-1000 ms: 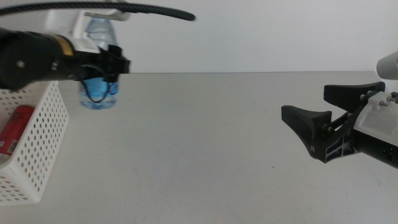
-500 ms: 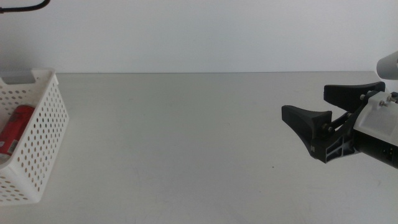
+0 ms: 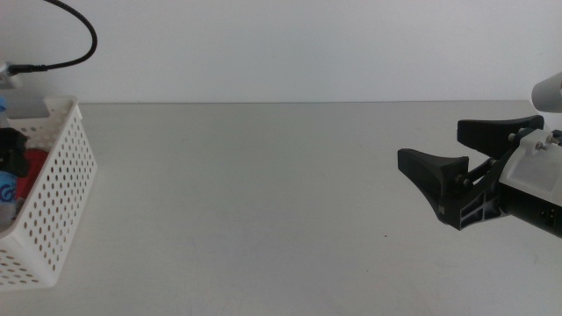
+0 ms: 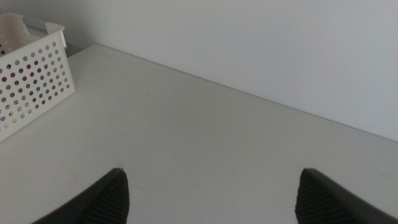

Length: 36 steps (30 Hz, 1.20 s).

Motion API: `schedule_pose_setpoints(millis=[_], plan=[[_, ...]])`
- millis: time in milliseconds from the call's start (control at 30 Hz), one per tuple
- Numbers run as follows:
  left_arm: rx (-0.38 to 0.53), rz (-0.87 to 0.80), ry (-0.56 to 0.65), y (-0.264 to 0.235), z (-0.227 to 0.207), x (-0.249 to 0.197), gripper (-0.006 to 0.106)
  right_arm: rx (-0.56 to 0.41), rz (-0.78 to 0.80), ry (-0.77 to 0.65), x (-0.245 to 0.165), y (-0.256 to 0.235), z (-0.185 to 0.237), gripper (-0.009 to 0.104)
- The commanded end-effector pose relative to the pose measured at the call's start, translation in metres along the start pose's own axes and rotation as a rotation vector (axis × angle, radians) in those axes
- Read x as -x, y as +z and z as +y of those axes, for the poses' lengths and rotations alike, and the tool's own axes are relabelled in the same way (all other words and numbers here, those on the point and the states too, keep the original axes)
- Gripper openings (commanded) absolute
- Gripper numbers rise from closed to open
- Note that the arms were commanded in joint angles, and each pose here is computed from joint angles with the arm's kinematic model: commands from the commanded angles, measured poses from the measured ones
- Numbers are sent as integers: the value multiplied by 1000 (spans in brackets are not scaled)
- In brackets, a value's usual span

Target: Use arms to grab the bottles and put them into the dustbin to the left of the table.

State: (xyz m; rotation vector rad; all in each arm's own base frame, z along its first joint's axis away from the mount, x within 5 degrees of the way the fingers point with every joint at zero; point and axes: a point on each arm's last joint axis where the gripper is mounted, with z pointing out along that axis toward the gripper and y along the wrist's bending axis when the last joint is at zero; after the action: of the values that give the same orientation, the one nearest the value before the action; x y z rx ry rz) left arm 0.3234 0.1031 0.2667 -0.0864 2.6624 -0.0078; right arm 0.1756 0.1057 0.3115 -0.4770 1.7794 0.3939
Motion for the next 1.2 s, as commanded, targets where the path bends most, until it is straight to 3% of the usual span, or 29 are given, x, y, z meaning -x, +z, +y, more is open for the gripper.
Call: schedule_pose_setpoints(millis=[0,300,633,1000,1167], plan=[[23,-130,-12,-16,2,17,1,2,-111,-16,18,-5,0,71],[22,-104,-12,7,6,18,27,2,-111,-16,18,-5,0,71],[-17,-118,37,8,2,20,94,2,-111,-16,18,-5,0,71],[17,-263,1,-45,-4,28,93,2,-111,-16,18,-5,0,71],[-8,-285,3,-73,-17,23,93,2,-111,-16,18,-5,0,71]])
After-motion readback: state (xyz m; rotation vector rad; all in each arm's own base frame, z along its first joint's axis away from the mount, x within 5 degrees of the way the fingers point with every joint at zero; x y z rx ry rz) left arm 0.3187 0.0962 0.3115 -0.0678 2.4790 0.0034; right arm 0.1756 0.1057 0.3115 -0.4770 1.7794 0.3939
